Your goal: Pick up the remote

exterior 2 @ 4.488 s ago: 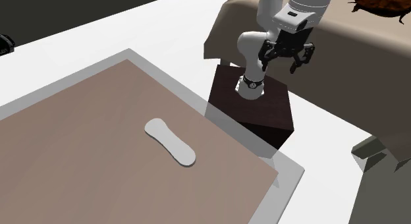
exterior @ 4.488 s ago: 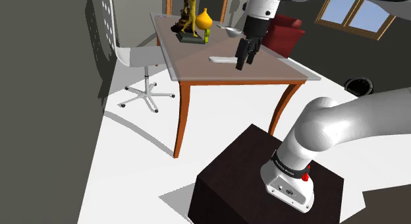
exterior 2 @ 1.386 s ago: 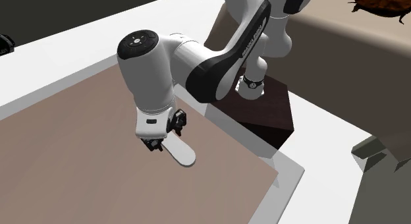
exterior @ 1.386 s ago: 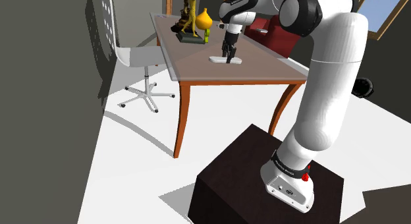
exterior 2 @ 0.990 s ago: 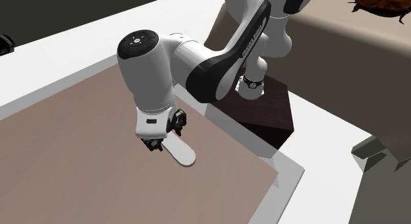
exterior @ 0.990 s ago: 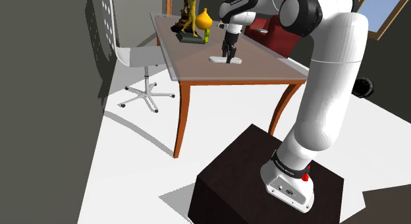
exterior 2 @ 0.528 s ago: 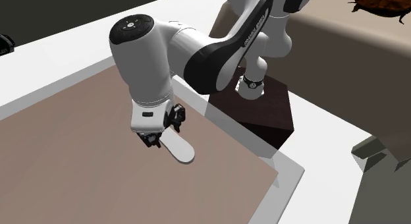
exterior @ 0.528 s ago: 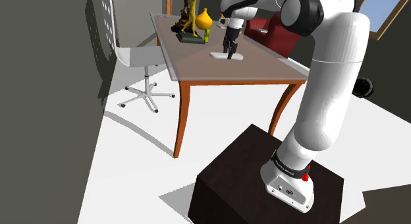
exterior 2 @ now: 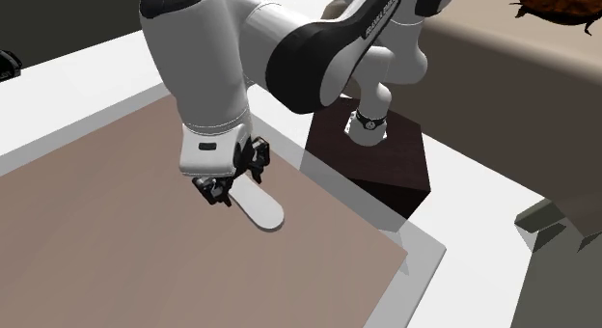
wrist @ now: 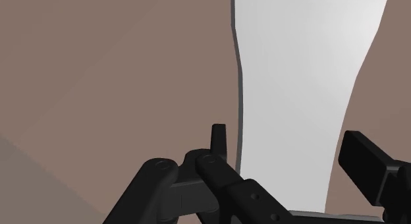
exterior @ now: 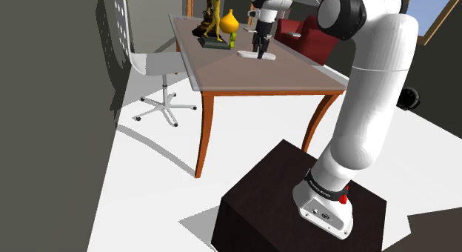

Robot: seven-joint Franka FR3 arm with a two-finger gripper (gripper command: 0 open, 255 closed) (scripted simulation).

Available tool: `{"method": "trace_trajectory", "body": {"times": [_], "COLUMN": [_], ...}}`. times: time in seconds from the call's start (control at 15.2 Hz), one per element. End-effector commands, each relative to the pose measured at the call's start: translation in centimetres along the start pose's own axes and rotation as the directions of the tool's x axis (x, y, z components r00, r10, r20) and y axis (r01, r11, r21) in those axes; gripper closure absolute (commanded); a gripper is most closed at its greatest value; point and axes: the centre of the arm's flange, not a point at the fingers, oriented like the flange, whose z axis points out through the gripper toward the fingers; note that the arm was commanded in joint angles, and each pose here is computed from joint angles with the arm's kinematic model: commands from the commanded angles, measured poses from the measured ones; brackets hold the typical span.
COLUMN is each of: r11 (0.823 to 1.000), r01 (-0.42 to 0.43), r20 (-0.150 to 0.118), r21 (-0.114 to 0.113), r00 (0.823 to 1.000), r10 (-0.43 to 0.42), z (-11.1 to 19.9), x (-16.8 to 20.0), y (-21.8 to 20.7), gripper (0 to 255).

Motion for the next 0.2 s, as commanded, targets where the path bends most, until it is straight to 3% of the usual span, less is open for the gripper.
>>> {"method": "trace_trajectory", "body": {"times": [0.0, 0.13], "r11": [1.000, 1.000], "r01": [0.000, 0.000], "r20": [0.000, 0.000], "r21": [0.000, 0.000], "r00": [1.000, 1.000], "r10": [0.000, 0.000], "z": [-1.11, -1.19], "x": [-0.01, -0.01], "y": [0.11, 0.11], "gripper": [255, 255]}}
